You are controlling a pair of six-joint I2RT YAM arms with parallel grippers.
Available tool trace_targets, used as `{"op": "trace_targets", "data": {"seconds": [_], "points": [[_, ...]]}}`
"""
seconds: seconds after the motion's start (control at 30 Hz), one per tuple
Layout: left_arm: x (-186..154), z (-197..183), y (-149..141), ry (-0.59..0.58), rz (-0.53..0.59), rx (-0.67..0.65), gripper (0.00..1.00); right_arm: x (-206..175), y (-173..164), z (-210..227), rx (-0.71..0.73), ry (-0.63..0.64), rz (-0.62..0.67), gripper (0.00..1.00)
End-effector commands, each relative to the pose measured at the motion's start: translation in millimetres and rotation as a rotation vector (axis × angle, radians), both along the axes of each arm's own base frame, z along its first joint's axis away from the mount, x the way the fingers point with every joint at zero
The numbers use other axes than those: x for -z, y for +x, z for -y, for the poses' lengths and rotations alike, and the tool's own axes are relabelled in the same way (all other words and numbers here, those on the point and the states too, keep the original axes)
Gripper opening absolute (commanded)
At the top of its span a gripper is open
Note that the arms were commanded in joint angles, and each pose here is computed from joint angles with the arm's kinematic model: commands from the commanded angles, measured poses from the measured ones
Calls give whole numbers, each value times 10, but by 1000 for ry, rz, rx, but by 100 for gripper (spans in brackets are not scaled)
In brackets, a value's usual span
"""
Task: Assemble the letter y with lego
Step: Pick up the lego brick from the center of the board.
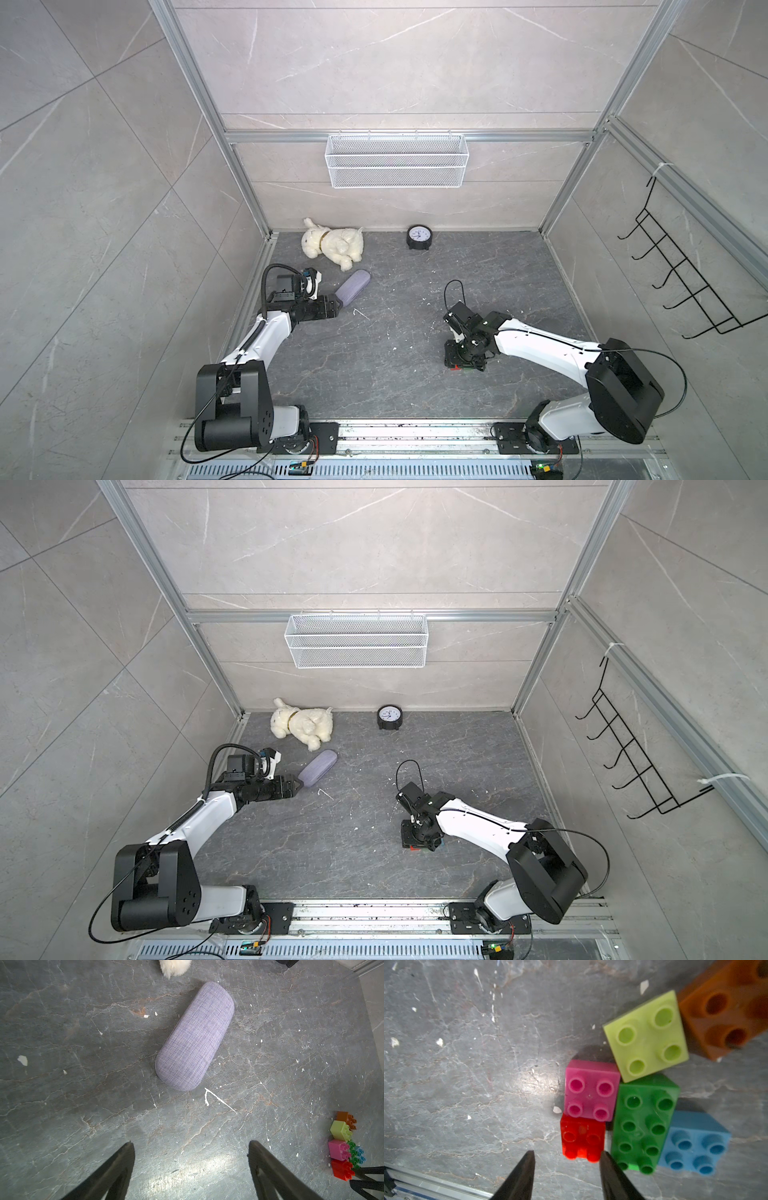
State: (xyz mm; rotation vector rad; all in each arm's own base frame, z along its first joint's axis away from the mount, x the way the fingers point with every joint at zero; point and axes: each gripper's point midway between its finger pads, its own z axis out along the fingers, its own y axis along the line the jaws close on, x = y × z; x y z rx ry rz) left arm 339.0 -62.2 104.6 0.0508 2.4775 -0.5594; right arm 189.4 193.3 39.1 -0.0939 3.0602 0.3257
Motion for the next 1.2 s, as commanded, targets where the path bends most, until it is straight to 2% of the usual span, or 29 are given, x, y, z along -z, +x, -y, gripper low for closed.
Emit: {"op": "trace_targets", "data": {"seconds": [0.0,0.33,0.47,0.57,0.67,0.83,0.97,1.17], "points": [[-143,20,41,-30,44,5,89,54,68,-76,13,2,18,51],[-142,21,32,-32,48,8,89,-16,227,-507,-51,50,74,50],[-164,10,27,-29,57,8,89,-280,347,-587,-56,69,131,51],[-178,10,25,-29,61,9,89,-477,408,-491,-38,25,166,52],[-198,6,25,-31,65,8,89,-586,478,-252,42,-28,174,53],[-205,18,19,-37,66,13,89,-514,575,319,272,-92,141,54],[-207,23,18,-37,65,16,90,-374,617,607,439,-62,103,55],[-191,33,22,-49,53,15,90,-214,697,656,536,-4,80,60]]}}
